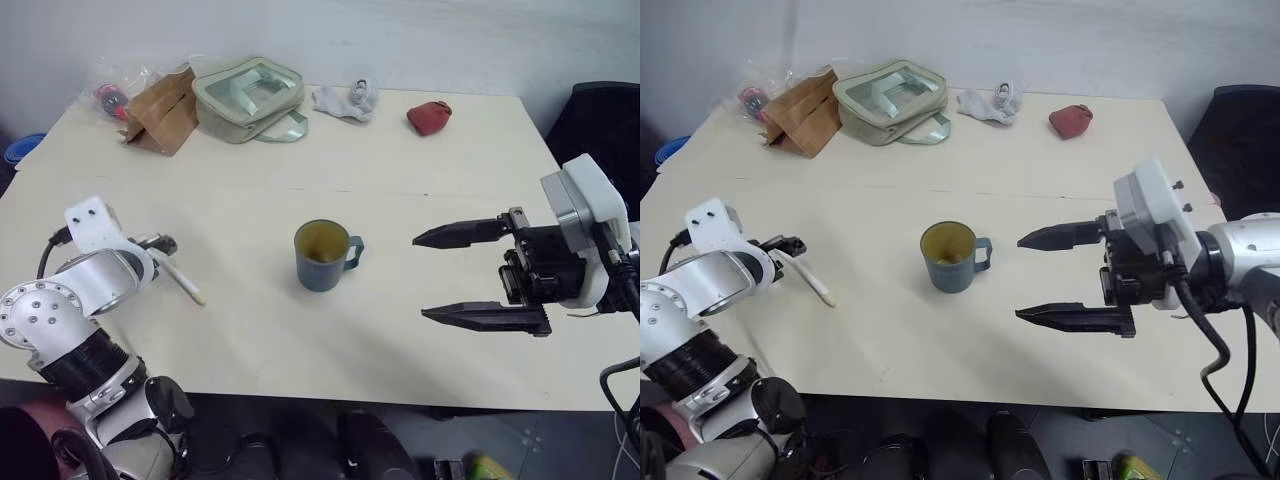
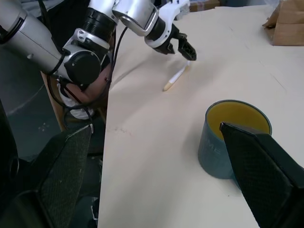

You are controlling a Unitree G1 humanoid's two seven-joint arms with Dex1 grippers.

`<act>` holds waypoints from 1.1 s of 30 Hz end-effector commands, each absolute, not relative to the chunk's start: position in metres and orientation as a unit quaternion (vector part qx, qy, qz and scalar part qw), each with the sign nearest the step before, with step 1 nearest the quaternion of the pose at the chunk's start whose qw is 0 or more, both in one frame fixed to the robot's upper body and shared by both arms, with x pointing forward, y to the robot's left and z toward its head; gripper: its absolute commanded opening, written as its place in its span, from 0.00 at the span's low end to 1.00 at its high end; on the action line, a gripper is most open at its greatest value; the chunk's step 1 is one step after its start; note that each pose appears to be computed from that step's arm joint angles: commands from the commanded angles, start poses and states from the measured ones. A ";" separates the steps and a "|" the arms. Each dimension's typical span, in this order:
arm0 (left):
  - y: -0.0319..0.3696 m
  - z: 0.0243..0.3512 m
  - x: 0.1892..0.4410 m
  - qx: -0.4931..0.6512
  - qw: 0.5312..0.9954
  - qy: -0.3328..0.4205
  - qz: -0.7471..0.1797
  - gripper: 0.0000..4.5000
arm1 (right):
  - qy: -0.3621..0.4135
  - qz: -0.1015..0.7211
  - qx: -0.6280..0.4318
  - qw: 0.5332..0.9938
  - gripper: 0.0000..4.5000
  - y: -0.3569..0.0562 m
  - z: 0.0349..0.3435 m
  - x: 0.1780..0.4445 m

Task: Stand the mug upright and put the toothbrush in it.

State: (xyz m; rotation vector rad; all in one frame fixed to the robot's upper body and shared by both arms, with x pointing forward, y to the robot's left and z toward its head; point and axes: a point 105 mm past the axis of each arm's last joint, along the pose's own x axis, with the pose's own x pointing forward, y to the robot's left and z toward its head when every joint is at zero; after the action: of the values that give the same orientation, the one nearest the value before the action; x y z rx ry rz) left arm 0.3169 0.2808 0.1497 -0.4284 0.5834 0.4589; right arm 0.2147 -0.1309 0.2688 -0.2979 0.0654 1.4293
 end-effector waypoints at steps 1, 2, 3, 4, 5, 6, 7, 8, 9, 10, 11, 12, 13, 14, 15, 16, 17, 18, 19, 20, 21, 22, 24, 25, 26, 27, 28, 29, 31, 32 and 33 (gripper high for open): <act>0.282 0.161 0.319 -0.216 0.909 0.273 0.229 1.00 | 0.012 0.647 -0.146 0.748 0.99 -0.131 0.277 0.211; 0.277 0.158 0.323 -0.219 0.907 0.285 0.219 1.00 | 0.011 0.647 -0.144 0.749 0.99 -0.131 0.278 0.210; 0.273 0.156 0.325 -0.221 0.906 0.293 0.212 1.00 | 0.010 0.646 -0.142 0.750 0.99 -0.131 0.278 0.210; 0.270 0.154 0.328 -0.224 0.903 0.302 0.208 1.00 | 0.009 0.646 -0.141 0.750 0.99 -0.131 0.279 0.210; 0.268 0.153 0.330 -0.226 0.900 0.309 0.206 1.00 | 0.008 0.646 -0.140 0.751 0.99 -0.131 0.279 0.209; 0.266 0.152 0.332 -0.227 0.898 0.315 0.205 0.96 | 0.007 0.645 -0.139 0.751 1.00 -0.131 0.280 0.209; 0.265 0.152 0.333 -0.228 0.897 0.319 0.205 0.91 | 0.006 0.645 -0.138 0.752 1.00 -0.130 0.280 0.209; 0.264 0.150 0.334 -0.231 0.894 0.325 0.204 0.86 | 0.004 0.645 -0.135 0.752 1.00 -0.130 0.281 0.209; 0.263 0.148 0.335 -0.231 0.892 0.330 0.204 0.80 | 0.002 0.645 -0.132 0.753 1.00 -0.130 0.282 0.208; 0.263 0.147 0.336 -0.231 0.890 0.336 0.204 0.75 | 0.001 0.644 -0.129 0.754 1.00 -0.129 0.282 0.208; 0.263 0.145 0.336 -0.231 0.888 0.341 0.205 0.67 | -0.001 0.644 -0.127 0.755 1.00 -0.129 0.283 0.207; 0.264 0.145 0.337 -0.230 0.887 0.344 0.206 0.61 | -0.002 0.644 -0.126 0.755 1.00 -0.129 0.284 0.207; 0.264 0.144 0.337 -0.230 0.886 0.345 0.207 0.55 | -0.002 0.643 -0.125 0.755 1.00 -0.129 0.284 0.206; 0.264 0.145 0.338 -0.235 0.884 0.345 0.210 0.49 | -0.003 0.643 -0.124 0.756 1.00 -0.129 0.285 0.206; 0.265 0.146 0.338 -0.233 0.884 0.344 0.212 0.43 | -0.003 0.642 -0.123 0.756 1.00 -0.129 0.285 0.206; 0.265 0.146 0.338 -0.234 0.885 0.342 0.212 0.37 | -0.004 0.641 -0.121 0.758 1.00 -0.129 0.286 0.205; 0.264 0.147 0.339 -0.234 0.885 0.341 0.212 0.30 | -0.005 0.640 -0.120 0.759 1.00 -0.129 0.286 0.205; 0.263 0.148 0.340 -0.234 0.886 0.340 0.212 0.23 | -0.006 0.639 -0.119 0.760 1.00 -0.129 0.287 0.205; 0.264 0.148 0.340 -0.235 0.885 0.341 0.212 0.15 | -0.005 0.637 -0.118 0.762 1.00 -0.130 0.287 0.205; 0.265 0.147 0.339 -0.236 0.884 0.343 0.214 0.08 | -0.005 0.634 -0.118 0.764 1.00 -0.130 0.287 0.205; 0.266 0.146 0.339 -0.236 0.883 0.344 0.215 0.04 | -0.004 0.632 -0.118 0.765 1.00 -0.131 0.287 0.204; 0.267 0.145 0.339 -0.237 0.882 0.345 0.216 0.04 | -0.004 0.631 -0.118 0.766 1.00 -0.131 0.287 0.204; 0.271 0.143 0.338 -0.233 0.881 0.348 0.220 0.04 | 0.001 0.624 -0.120 0.772 1.00 -0.133 0.284 0.205; 0.274 0.143 0.338 -0.228 0.882 0.350 0.219 0.04 | 0.006 0.616 -0.121 0.778 1.00 -0.136 0.282 0.207; 0.280 0.146 0.338 -0.208 0.889 0.346 0.215 0.04 | 0.016 0.605 -0.116 0.788 1.00 -0.140 0.279 0.210; 0.285 0.151 0.339 -0.192 0.897 0.341 0.205 0.04 | 0.026 0.598 -0.109 0.794 1.00 -0.143 0.277 0.211; 0.290 0.156 0.340 -0.175 0.905 0.335 0.197 0.04 | 0.033 0.594 -0.105 0.797 1.00 -0.146 0.275 0.211; 0.294 0.158 0.341 -0.165 0.909 0.331 0.191 0.04 | 0.036 0.593 -0.102 0.798 1.00 -0.147 0.274 0.210; 0.293 0.166 0.351 -0.164 0.926 0.308 0.146 0.04 | 0.036 0.586 -0.109 0.802 1.00 -0.150 0.273 0.209; 0.283 0.177 0.360 -0.163 0.942 0.280 0.083 0.04 | 0.033 0.575 -0.116 0.809 1.00 -0.153 0.273 0.211; 0.276 0.184 0.366 -0.159 0.951 0.261 0.036 0.04 | 0.031 0.567 -0.121 0.814 1.00 -0.155 0.273 0.212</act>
State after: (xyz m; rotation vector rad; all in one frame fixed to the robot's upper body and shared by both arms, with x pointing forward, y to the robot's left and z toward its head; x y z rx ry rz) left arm 0.3555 0.2903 0.1693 -0.3272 0.6141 0.2217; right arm 0.2133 -0.1517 0.2630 -0.2002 0.1139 1.2436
